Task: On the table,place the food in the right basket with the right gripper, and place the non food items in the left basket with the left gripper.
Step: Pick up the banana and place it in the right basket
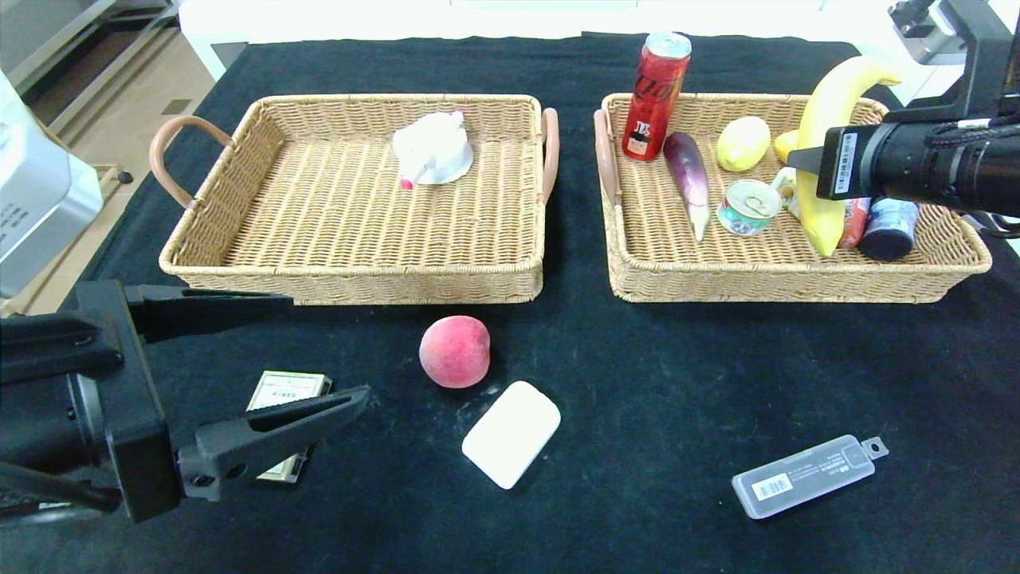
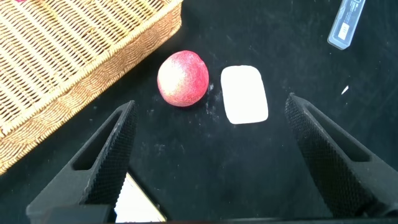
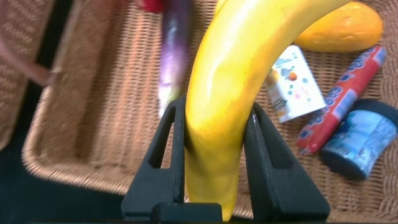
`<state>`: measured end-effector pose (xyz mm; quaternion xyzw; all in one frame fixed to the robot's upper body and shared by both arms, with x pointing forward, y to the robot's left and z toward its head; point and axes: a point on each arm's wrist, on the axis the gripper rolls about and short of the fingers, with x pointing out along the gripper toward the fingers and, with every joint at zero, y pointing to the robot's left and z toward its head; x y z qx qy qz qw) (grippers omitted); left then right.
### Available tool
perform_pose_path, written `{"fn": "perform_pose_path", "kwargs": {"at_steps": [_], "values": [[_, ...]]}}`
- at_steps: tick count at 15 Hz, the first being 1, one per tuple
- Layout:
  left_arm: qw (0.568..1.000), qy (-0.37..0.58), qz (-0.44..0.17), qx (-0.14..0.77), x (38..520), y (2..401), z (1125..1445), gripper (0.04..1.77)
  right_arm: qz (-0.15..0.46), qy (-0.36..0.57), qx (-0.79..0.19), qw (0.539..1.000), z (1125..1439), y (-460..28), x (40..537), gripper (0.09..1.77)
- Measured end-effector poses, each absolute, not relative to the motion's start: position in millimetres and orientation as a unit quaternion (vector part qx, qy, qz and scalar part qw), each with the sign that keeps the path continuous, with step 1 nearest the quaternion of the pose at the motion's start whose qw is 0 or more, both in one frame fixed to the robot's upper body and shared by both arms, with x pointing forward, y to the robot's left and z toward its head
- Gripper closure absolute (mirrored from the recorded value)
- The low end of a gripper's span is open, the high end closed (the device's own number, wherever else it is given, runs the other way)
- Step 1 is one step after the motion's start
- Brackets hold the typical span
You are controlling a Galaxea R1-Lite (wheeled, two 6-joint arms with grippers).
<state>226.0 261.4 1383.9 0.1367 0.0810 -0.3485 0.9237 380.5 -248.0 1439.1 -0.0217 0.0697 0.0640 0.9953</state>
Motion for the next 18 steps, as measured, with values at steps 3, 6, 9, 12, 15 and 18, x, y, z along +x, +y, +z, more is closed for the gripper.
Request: {"fn": "perform_pose_path", "kwargs": {"at_steps": [3,6,9,12,15,18], "values": [[0.924,0.081,-0.348,0.137,226.0,261.4,1383.9,0.09,0.040,0.065,-0.019,0.997,1440.5,-257.7,402.1,1.22],[0.924,0.081,-0.348,0.137,226.0,261.4,1383.9,0.09,0.022,0.058,-0.016,0.998,1442.4,-265.0,420.2,1.22],[0.924,0.081,-0.349,0.137,225.9,261.4,1383.7,0.09,0.023,0.055,-0.013,0.998,1441.7,-270.4,435.3,1.22],[0.923,0.081,-0.349,0.137,225.9,261.4,1383.7,0.09,0.021,0.059,-0.014,0.998,1438.4,-272.1,441.9,1.22],[0.923,0.081,-0.349,0.137,225.8,261.4,1383.6,0.09,0.021,0.059,-0.013,0.998,1437.7,-272.8,443.3,0.92],[0.924,0.079,-0.349,0.136,224.8,261.9,1384.2,0.09,0.019,0.060,-0.012,0.998,1437.1,-274.1,444.1,0.68]]}}
